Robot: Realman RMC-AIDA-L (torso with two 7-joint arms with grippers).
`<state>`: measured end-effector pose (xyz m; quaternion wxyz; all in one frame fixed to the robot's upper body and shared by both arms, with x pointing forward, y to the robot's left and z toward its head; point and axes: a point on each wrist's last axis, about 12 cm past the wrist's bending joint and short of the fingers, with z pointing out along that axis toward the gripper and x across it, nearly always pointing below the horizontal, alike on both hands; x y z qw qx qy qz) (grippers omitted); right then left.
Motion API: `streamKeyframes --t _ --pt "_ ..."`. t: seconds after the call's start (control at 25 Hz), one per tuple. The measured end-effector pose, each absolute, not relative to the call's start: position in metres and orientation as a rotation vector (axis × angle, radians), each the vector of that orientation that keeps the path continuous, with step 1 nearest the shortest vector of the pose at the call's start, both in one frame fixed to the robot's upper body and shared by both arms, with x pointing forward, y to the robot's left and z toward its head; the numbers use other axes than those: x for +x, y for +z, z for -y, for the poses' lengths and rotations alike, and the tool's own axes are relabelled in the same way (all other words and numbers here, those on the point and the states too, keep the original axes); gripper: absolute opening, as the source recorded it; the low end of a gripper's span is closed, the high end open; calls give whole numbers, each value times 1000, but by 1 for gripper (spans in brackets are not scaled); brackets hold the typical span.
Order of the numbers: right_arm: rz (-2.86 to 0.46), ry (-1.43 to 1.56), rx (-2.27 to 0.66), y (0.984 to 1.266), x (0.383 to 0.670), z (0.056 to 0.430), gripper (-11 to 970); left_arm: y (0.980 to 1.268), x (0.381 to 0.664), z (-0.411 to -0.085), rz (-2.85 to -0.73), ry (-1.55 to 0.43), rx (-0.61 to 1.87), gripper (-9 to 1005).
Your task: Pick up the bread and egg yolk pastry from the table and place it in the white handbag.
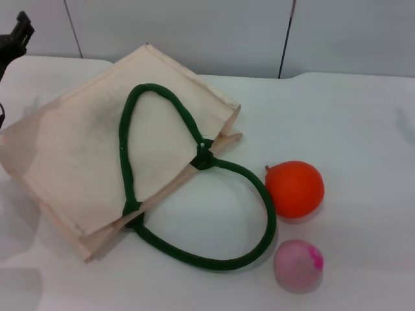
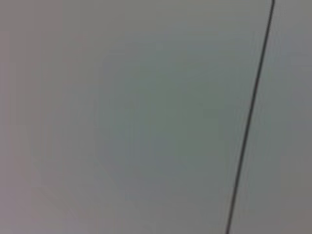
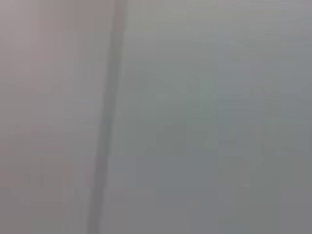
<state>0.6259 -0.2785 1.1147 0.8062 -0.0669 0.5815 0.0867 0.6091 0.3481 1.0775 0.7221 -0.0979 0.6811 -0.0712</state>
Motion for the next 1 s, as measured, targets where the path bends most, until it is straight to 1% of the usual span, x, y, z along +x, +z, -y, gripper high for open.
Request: streamKeyframes --t 0.12,0.16,0.36,0.68,1.0 --pt "-1276 146 -50 1103 618 289 865 1074 604 -347 -1478 -137 -258 780" --pt "-1306 132 1 1095 613 294 865 1072 602 -347 -1476 -141 -279 779" --pt "-1340 118 44 1086 606 301 865 1064 592 -351 -1479 -141 -307 778" --pt "-1346 115 61 1082 601 305 865 1060 582 -350 -1456 -165 -323 775" --pt "-1344 119 66 1081 600 305 865 1060 579 -351 -1437 -165 -321 772"
